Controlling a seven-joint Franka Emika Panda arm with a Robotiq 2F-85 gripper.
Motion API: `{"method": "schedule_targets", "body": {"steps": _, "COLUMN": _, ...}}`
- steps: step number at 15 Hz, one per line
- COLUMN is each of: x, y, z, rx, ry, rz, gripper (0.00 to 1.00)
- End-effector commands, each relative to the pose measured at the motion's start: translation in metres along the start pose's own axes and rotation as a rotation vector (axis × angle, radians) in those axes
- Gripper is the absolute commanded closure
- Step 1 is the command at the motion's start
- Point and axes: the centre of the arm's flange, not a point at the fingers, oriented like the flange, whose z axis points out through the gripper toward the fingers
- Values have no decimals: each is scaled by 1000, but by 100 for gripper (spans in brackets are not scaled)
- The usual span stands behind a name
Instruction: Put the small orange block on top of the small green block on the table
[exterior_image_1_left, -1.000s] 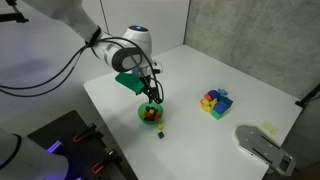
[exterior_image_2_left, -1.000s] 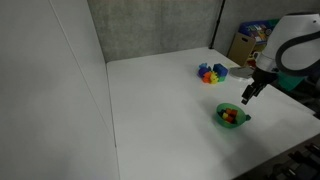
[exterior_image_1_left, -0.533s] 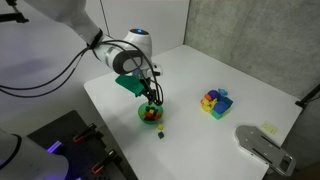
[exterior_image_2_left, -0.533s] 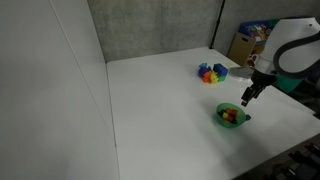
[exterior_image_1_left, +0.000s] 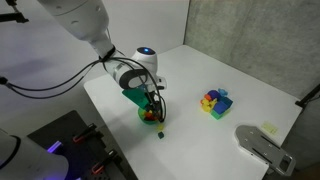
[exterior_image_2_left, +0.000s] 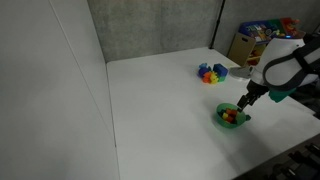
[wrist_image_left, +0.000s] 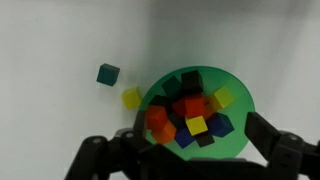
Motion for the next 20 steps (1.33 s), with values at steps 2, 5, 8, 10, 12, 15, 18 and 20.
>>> {"method": "schedule_targets", "body": {"steps": 2, "x": 15, "y": 4, "z": 32, "rx": 55, "ry": -3, "rz": -25, "gripper": 0}}
{"method": "schedule_targets", "body": {"steps": 5, "x": 18, "y": 2, "z": 46, "rx": 75, "ry": -11, "rz": -52, "gripper": 0}}
{"method": "schedule_targets", "body": {"steps": 8, "x": 20, "y": 2, "z": 60, "rx": 84, "ry": -21, "rz": -67, "gripper": 0}}
{"method": "schedule_targets", "body": {"steps": 10, "x": 21, "y": 2, "z": 67, "rx": 87, "ry": -25, "rz": -71, "gripper": 0}}
{"method": "schedule_targets", "body": {"steps": 12, "x": 23, "y": 2, "z": 73, "rx": 98, "ry": -23, "rz": -79, "gripper": 0}}
{"method": "schedule_targets", "body": {"steps": 15, "x": 24, "y": 1, "z": 79, "rx": 106, "ry": -16, "rz": -87, "gripper": 0}}
{"method": "schedule_targets", "body": {"steps": 18, "x": 25, "y": 1, "z": 85, "rx": 113, "ry": -11, "rz": -98, "gripper": 0}}
{"method": "schedule_targets", "body": {"steps": 20, "x": 26, "y": 1, "z": 88, "rx": 111, "ry": -6, "rz": -101, "gripper": 15}}
